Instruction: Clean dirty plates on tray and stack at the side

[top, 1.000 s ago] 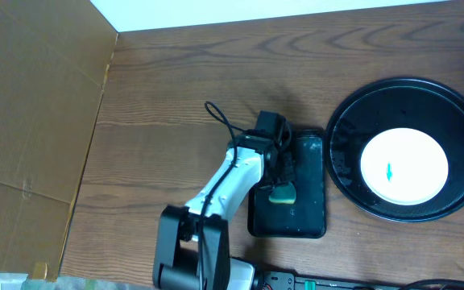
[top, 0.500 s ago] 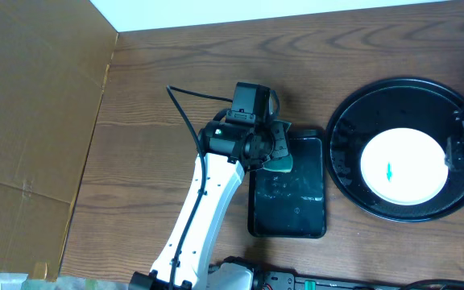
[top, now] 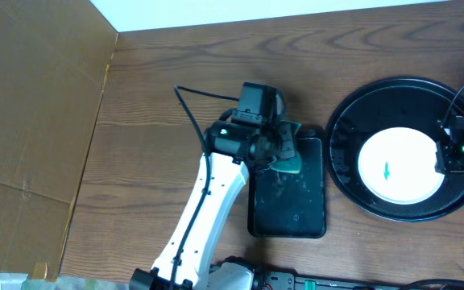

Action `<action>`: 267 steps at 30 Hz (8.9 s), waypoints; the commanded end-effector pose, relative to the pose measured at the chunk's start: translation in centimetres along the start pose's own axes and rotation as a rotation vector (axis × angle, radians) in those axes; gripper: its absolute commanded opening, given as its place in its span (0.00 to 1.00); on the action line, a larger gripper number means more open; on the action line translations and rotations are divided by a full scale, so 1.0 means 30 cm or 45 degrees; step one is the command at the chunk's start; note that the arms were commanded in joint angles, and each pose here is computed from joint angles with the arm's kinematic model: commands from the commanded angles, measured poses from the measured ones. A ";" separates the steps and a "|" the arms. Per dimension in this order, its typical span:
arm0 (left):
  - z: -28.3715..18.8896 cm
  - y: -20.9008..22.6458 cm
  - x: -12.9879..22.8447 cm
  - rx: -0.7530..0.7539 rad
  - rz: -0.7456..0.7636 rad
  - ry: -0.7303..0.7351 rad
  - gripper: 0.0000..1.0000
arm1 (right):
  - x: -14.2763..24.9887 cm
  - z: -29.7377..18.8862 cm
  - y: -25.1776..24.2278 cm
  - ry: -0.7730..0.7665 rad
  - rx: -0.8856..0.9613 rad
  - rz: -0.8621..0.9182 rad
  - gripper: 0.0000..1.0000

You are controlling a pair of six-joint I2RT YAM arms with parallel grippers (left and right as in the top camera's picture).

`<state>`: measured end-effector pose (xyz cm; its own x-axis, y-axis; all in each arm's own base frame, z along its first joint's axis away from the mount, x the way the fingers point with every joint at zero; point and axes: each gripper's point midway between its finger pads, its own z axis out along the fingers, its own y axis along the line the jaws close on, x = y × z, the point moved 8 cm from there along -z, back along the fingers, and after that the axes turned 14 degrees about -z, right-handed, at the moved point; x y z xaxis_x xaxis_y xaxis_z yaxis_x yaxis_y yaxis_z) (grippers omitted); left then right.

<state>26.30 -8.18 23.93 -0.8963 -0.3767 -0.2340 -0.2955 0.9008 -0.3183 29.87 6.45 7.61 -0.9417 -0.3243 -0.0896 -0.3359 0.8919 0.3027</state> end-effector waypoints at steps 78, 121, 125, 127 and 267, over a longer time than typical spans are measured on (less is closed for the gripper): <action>0.656 -0.396 0.320 -0.016 0.283 0.239 0.07 | 0.026 0.028 0.019 0.077 -0.079 0.025 0.02; 0.658 -0.224 0.235 -0.407 0.116 0.114 0.07 | 0.027 0.028 0.019 0.079 -0.079 0.026 0.01; 0.657 -0.186 0.181 -0.426 0.044 0.101 0.07 | 0.027 0.028 0.019 0.079 -0.079 0.026 0.01; 0.649 -0.185 0.175 -0.409 0.020 0.136 0.07 | 0.027 0.028 0.019 0.079 -0.078 0.026 0.01; -0.320 0.154 0.209 0.191 -0.161 -0.587 0.82 | -0.067 -0.522 1.012 -1.330 0.896 -0.847 0.01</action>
<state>16.14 -4.41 29.12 -0.6198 -0.5641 -0.5455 -0.3179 0.8160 -0.4827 22.22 29.35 30.72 -0.0986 -0.6510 -0.7526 -0.3847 0.7225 -0.5745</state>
